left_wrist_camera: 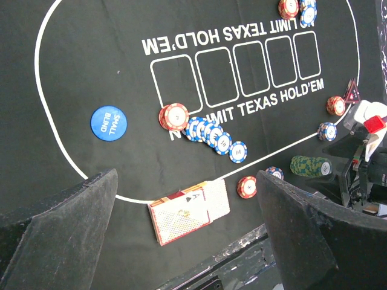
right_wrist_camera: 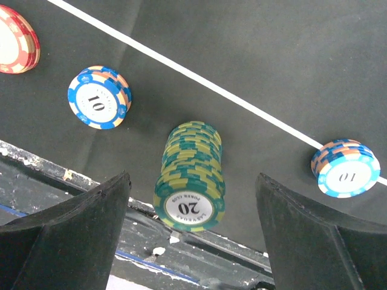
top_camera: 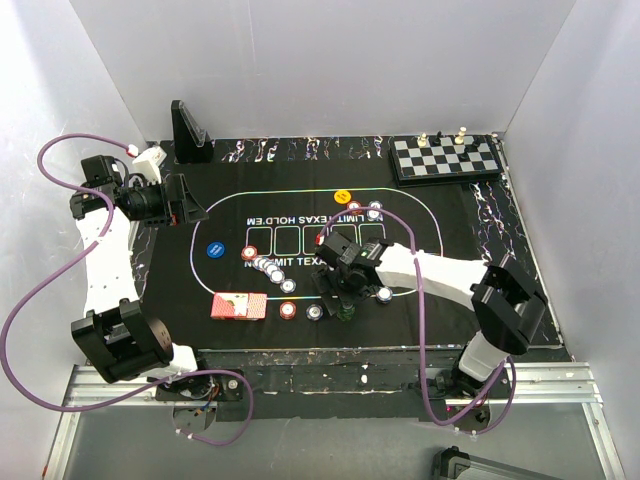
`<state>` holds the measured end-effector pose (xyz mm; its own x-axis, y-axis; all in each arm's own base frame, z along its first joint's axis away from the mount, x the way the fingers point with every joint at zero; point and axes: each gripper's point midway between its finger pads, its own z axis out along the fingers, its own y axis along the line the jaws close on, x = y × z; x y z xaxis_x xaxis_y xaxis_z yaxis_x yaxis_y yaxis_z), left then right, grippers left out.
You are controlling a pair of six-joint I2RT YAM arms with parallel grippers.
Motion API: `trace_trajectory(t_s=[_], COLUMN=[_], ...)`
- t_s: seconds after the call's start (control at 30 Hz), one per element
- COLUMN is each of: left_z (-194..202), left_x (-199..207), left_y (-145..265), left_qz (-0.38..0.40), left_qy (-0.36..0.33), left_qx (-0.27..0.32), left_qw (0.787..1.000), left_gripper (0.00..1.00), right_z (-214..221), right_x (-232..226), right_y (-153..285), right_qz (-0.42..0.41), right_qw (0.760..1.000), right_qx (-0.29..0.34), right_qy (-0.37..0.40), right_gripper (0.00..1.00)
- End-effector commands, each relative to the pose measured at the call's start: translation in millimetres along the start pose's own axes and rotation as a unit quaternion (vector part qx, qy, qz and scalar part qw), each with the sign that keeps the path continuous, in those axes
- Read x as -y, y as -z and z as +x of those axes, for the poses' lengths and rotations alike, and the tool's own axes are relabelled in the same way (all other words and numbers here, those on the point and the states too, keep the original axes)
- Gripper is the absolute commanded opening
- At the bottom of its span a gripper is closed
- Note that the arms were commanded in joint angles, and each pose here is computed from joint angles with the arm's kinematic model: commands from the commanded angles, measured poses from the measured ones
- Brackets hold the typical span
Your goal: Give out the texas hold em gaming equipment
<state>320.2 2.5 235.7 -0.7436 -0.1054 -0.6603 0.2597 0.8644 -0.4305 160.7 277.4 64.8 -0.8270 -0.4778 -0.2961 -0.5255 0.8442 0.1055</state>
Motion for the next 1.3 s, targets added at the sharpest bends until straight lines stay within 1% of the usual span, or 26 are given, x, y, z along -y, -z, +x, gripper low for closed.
trace_trajectory(t_s=[0.0, 0.2, 0.3, 0.43, 0.57, 0.67, 0.77, 0.83, 1.0, 1.03, 1.1, 1.27], left_z=[-9.7, -12.6, -13.7, -13.7, -13.8, -12.8, -11.4, -10.9, -11.0, -10.9, -10.1, -7.5], left_x=[4.9, 3.3, 3.5, 2.1, 2.2, 2.1, 2.2, 1.4, 0.4, -0.3, -1.3, -5.8], left_y=[11.3, 12.5, 12.0, 11.5, 10.9, 11.1, 10.5, 10.6, 8.8, 8.8, 7.4, 3.6], left_qz=[-0.01, -0.015, -0.014, -0.015, -0.015, -0.014, -0.014, -0.016, -0.015, -0.016, -0.017, -0.019], left_qy=[-0.019, -0.022, -0.021, -0.02, -0.021, -0.021, -0.022, -0.021, -0.022, -0.022, -0.021, -0.022], left_qx=[0.024, 0.028, 0.028, 0.027, 0.028, 0.027, 0.026, 0.025, 0.026, 0.027, 0.025, 0.024], left_qw=[0.999, 0.999, 0.999, 0.999, 0.999, 0.999, 0.999, 0.999, 0.999, 0.999, 0.999, 0.999], left_gripper=[1.0, 1.0, 1.0, 1.0, 1.0, 1.0, 1.0, 1.0, 1.0, 1.0, 1.0, 1.0], right_z=[-1.4, 0.2, 1.2, 2.1, 3.6, 3.6, -0.1, -6.2, -27.1, -30.9, -39.3, -63.4], right_x=[-1.2, 0.5, 1.2, 2.0, 1.3, 1.5, 0.1, 0.1, -3.3, -4.2, -7.4, -16.0], right_y=[-9.0, -14.0, -14.4, -14.3, -15.0, -14.5, -7.9, 1.0, 28.6, 32.3, 40.0, 42.1], right_qz=[-0.002, 0.001, 0.002, 0.004, 0.001, 0.001, 0.0, 0.002, 0.007, 0.008, 0.006, 0.012], right_qw=[1.0, 1.0, 1.0, 1.0, 1.0, 1.0, 1.0, 1.0, 0.999, 0.999, 0.999, 0.998], right_qx=[0.007, 0.008, 0.007, 0.008, 0.007, 0.008, 0.011, 0.019, 0.039, 0.041, 0.046, 0.049], right_qy=[0.006, 0.001, 0.001, -0.003, -0.005, -0.007, -0.006, -0.003, 0.008, 0.01, 0.015, 0.026], right_gripper=[0.88, 0.76, 0.68, 0.55, 0.47, 0.36, 0.29, 0.23, 0.03, 0.01, 0.01, 0.01])
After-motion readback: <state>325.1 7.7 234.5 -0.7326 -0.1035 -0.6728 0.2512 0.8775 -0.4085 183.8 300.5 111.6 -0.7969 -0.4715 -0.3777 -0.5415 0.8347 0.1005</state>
